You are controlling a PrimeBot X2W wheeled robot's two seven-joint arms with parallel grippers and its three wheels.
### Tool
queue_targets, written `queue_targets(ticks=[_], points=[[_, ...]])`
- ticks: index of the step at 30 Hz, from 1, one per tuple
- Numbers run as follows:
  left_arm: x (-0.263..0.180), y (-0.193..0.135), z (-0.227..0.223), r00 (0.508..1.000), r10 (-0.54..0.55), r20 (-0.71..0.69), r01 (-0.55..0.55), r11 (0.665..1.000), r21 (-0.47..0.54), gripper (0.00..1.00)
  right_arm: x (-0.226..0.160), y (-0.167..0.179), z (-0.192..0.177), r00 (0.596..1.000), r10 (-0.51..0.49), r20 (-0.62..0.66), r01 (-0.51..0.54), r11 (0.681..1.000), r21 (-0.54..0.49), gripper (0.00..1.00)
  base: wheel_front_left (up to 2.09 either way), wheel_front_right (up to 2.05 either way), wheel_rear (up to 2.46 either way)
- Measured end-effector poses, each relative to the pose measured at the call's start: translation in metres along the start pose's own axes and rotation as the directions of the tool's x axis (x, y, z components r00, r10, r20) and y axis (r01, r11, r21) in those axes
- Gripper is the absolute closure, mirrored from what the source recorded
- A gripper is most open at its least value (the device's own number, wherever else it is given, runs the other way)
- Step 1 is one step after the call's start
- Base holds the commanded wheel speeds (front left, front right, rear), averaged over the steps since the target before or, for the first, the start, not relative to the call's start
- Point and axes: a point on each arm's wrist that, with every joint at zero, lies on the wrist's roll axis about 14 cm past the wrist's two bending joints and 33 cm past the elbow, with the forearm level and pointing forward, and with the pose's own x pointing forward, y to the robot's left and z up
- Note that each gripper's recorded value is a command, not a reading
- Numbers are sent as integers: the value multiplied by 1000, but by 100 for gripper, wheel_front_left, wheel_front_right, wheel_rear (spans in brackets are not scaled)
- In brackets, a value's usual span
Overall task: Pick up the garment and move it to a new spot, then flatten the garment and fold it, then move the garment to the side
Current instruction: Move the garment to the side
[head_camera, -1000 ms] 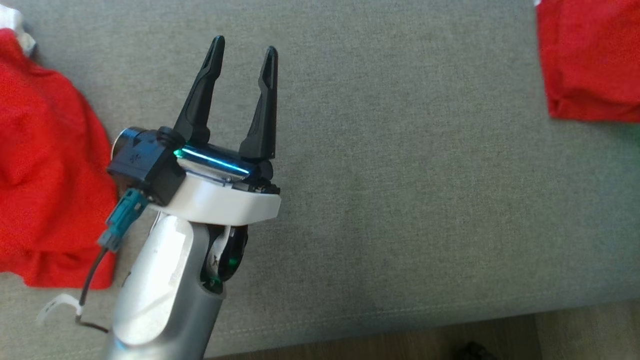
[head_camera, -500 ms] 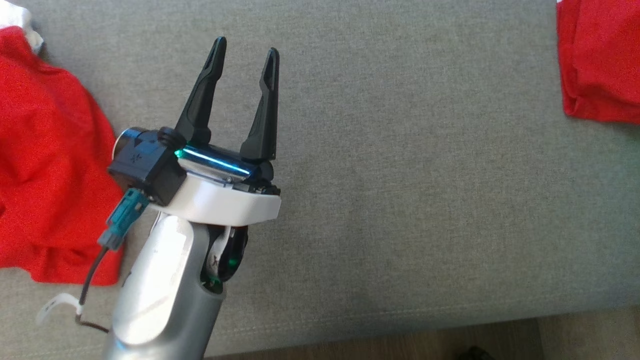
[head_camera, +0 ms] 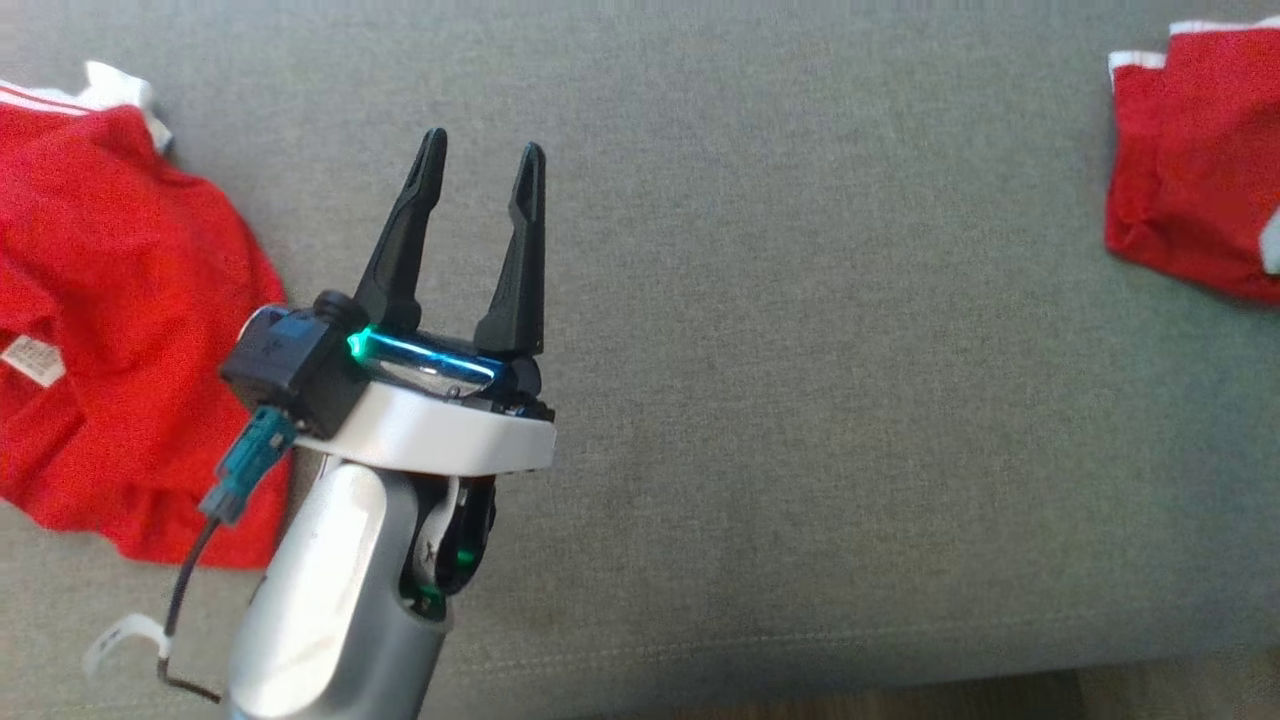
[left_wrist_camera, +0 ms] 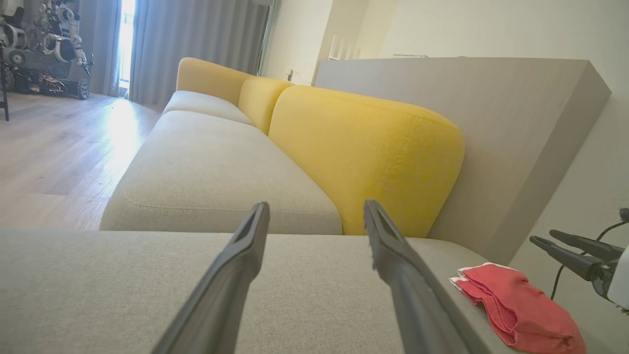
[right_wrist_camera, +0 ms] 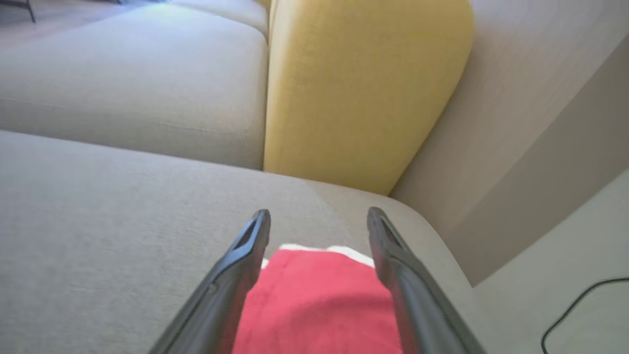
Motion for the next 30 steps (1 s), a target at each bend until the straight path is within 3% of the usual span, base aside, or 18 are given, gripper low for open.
queue_targets(ticks=[7, 13, 16, 30], points=[[-13, 3, 22, 999, 36, 36, -37, 999, 18, 0, -16, 49, 38, 987, 100, 124, -110, 991, 74, 0, 0, 0, 0], [-29, 15, 37, 994, 91, 59, -94, 995, 40, 0, -40, 95, 53, 960, 182, 212, -218, 963, 159, 0, 0, 0, 0], [-37, 18, 43, 992, 108, 69, -111, 993, 48, 0, -54, 110, 61, 940, 206, 271, -254, 955, 156, 0, 0, 0, 0], [-83, 33, 34, 978, 206, 15, -207, 976, 61, 0, -108, 146, 39, 921, 191, 340, -298, 907, 296, 0, 0, 0, 0]])
